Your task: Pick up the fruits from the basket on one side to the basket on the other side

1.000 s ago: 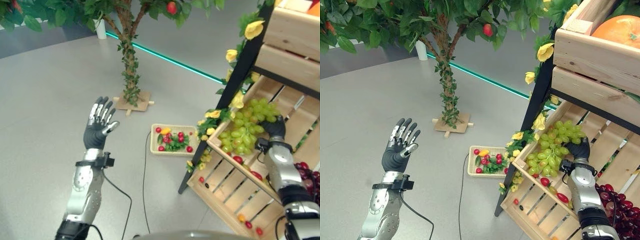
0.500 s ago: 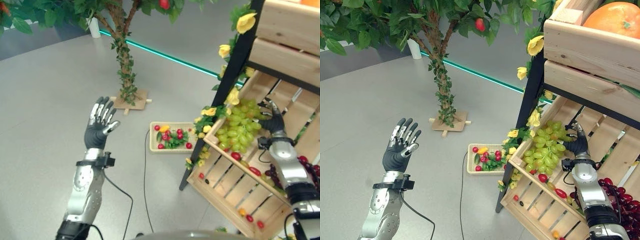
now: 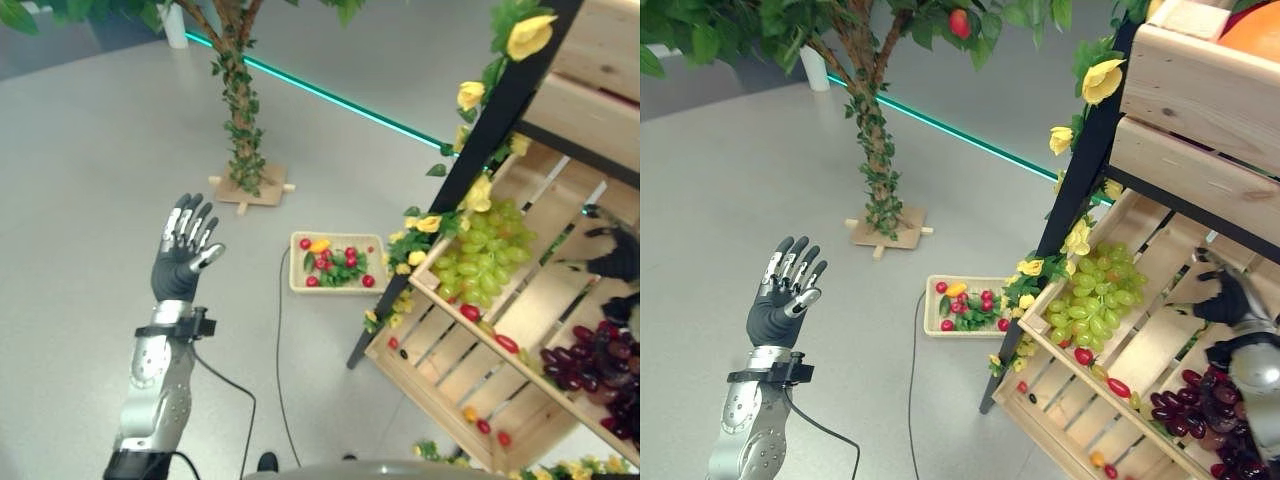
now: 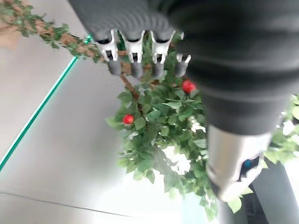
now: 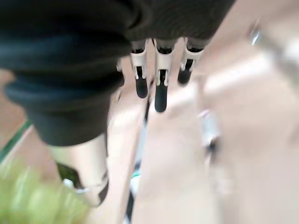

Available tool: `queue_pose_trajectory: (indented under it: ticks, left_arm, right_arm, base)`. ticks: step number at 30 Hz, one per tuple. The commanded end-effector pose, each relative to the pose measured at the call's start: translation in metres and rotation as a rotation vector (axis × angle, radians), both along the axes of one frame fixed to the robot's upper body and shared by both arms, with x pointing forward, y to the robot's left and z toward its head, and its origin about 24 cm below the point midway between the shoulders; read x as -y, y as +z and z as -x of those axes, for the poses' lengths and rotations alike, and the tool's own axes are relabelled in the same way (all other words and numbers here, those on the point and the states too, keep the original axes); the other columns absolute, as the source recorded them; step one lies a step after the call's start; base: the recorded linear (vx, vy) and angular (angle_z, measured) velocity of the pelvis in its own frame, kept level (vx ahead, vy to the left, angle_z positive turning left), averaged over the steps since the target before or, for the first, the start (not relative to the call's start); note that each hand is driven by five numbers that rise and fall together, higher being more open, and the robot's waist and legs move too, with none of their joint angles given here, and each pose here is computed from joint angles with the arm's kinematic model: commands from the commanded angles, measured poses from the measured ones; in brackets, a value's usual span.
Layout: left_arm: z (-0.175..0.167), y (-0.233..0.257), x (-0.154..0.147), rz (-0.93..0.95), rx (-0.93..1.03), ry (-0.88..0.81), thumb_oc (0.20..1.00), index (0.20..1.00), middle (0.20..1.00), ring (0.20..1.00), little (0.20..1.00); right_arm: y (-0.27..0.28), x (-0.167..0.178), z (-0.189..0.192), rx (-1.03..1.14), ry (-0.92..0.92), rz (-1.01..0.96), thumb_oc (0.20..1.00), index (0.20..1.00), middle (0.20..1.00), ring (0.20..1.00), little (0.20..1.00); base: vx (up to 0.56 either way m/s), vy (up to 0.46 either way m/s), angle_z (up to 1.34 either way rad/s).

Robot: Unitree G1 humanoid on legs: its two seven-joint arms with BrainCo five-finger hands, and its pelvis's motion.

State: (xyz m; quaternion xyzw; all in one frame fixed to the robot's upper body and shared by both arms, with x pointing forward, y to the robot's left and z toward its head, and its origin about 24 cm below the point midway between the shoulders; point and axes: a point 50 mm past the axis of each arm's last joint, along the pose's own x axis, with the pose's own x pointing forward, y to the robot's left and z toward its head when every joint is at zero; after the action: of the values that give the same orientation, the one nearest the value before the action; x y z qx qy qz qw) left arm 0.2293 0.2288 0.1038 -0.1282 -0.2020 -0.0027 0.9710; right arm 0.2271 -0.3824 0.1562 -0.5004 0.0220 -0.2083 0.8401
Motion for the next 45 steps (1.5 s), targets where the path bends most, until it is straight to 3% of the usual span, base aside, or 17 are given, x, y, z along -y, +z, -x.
queue_pose_trajectory:
  ticks: [1, 8, 11, 15, 21, 31, 35, 45]
  left_arm:
    - [0.005, 0.023, 0.002, -0.107, 0.114, -0.015, 1.0, 1.0, 1.0, 1.0, 1.0]
    - [0.007, 0.024, 0.0, -0.109, 0.125, 0.017, 1.0, 1.0, 1.0, 1.0, 1.0]
    - [0.007, 0.026, -0.001, -0.113, 0.142, 0.028, 1.0, 1.0, 1.0, 1.0, 1.0]
    - [0.01, 0.025, -0.003, -0.108, 0.146, 0.036, 1.0, 1.0, 1.0, 1.0, 1.0]
    - [0.013, 0.021, -0.009, -0.097, 0.132, 0.068, 1.0, 1.0, 1.0, 1.0, 1.0]
    - [0.014, 0.026, -0.011, -0.141, 0.14, 0.06, 1.0, 1.0, 1.0, 1.0, 1.0]
    - [0.012, 0.032, -0.016, -0.172, 0.163, 0.097, 1.0, 1.0, 1.0, 1.0, 1.0]
    - [0.011, 0.027, -0.016, -0.171, 0.144, 0.105, 1.0, 1.0, 1.0, 1.0, 1.0]
  right_arm:
    - [0.042, -0.006, -0.006, 0.135, 0.052, 0.11, 1.0, 1.0, 1.0, 1.0, 1.0]
    - [0.054, -0.038, 0.001, 0.279, 0.253, 0.009, 1.0, 1.0, 1.0, 1.0, 1.0]
    - [0.054, -0.066, -0.001, 0.334, 0.484, -0.164, 1.0, 1.0, 1.0, 1.0, 1.0]
    - [0.054, -0.08, 0.0, 0.38, 0.644, -0.336, 1.0, 1.0, 1.0, 1.0, 1.0]
    - [0.037, -0.091, -0.003, 0.414, 0.686, -0.493, 1.0, 1.0, 1.0, 1.0, 1.0]
    - [0.035, -0.104, -0.008, 0.413, 0.726, -0.519, 1.0, 1.0, 1.0, 1.0, 1.0]
    - [0.052, -0.141, -0.022, 0.403, 0.967, -0.586, 1.0, 1.0, 1.0, 1.0, 1.0]
    - [0.041, -0.197, -0.017, 0.289, 1.254, -0.72, 1.0, 1.0, 1.0, 1.0, 1.0]
  base:
    - [0.01, 0.021, -0.21]
    - [0.01, 0.015, -0.06]
    - [-0.02, 0.019, -0.06]
    - [-0.01, 0.015, -0.04]
    - [0.0, 0.0, 0.0]
    - [-0.09, 0.081, 0.07]
    - [-0.23, 0.174, -0.09]
    - [-0.01, 0.043, -0.11]
